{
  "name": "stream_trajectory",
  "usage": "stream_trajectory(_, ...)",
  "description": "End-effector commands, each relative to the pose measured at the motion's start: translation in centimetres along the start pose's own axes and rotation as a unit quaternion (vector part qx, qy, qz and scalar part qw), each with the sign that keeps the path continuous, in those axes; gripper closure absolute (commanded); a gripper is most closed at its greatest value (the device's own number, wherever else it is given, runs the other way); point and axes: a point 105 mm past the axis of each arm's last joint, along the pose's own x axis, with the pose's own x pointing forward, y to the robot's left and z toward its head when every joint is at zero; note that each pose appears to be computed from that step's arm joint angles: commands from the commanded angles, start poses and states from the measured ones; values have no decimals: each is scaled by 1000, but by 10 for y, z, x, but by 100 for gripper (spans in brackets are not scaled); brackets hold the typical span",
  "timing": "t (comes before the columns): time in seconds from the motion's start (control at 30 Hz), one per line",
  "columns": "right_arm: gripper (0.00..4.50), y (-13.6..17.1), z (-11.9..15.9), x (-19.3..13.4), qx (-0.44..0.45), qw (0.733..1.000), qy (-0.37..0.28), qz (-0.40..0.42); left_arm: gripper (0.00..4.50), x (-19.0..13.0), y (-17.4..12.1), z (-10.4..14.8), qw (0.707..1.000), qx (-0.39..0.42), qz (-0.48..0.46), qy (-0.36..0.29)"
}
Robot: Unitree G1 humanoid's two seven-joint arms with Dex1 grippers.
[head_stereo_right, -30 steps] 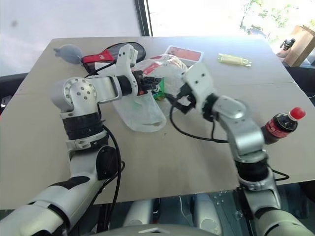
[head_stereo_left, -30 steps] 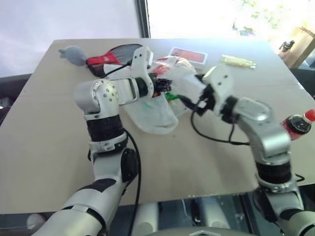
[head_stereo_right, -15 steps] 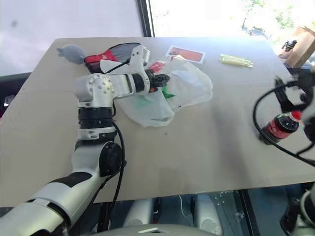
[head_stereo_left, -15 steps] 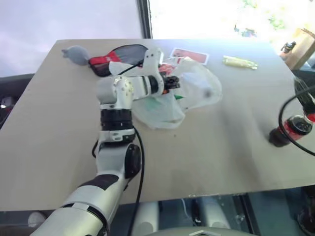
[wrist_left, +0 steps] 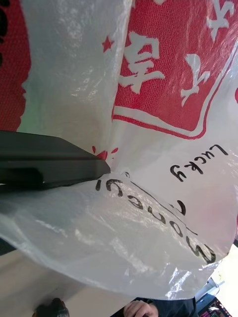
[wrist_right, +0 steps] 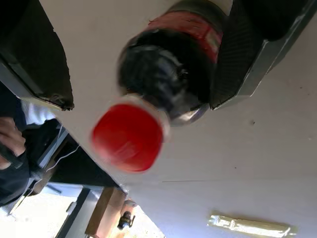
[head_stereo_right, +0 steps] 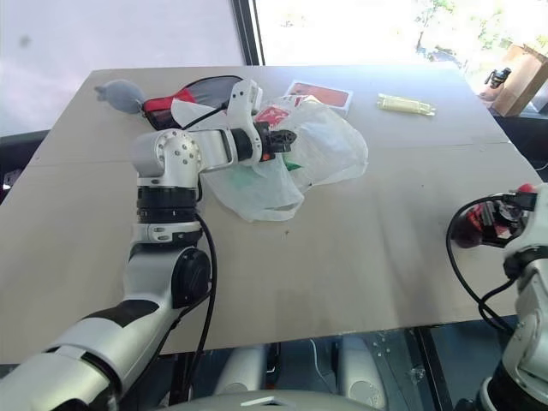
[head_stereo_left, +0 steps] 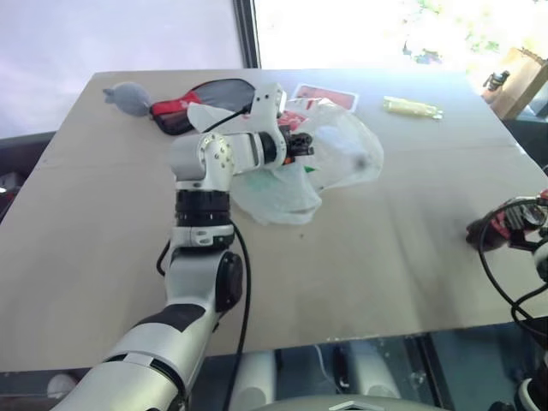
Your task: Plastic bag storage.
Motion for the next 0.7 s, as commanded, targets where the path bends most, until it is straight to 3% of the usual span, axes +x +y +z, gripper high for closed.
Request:
stream_trajectory(0.03, 7, 4, 9, 8, 3, 999, -35, 18, 450, -8, -6, 12, 1000, 12, -7, -27)
stream_trajectory(0.17, 7, 9, -2, 20, 13, 999, -31, 40, 450, -11, -3, 12, 999, 12, -2, -31)
stream_trajectory(0.27, 99, 9, -9, 26, 20, 998, -28, 43, 450, -13, -2, 11, 999, 13, 1, -33)
stream_trajectory(0.33, 129, 12, -12, 26, 21, 998, -27, 50, 450, -15, -1, 13, 999, 12, 3, -37)
stream_trajectory(0.43, 132, 17, -11, 22, 8, 997, -35, 64, 450, -16, -1, 15, 999, 12, 3, -41)
stream_trajectory(0.57, 132, 53, 31, 8, 43, 981, -108, 154, 450, -17, -5, 20, 999, 0, -10, -44)
stream_trajectory(0.7, 132, 130, 88, -21, 137, 923, -183, 309, 450, -18, -13, 26, 999, -7, -27, -46)
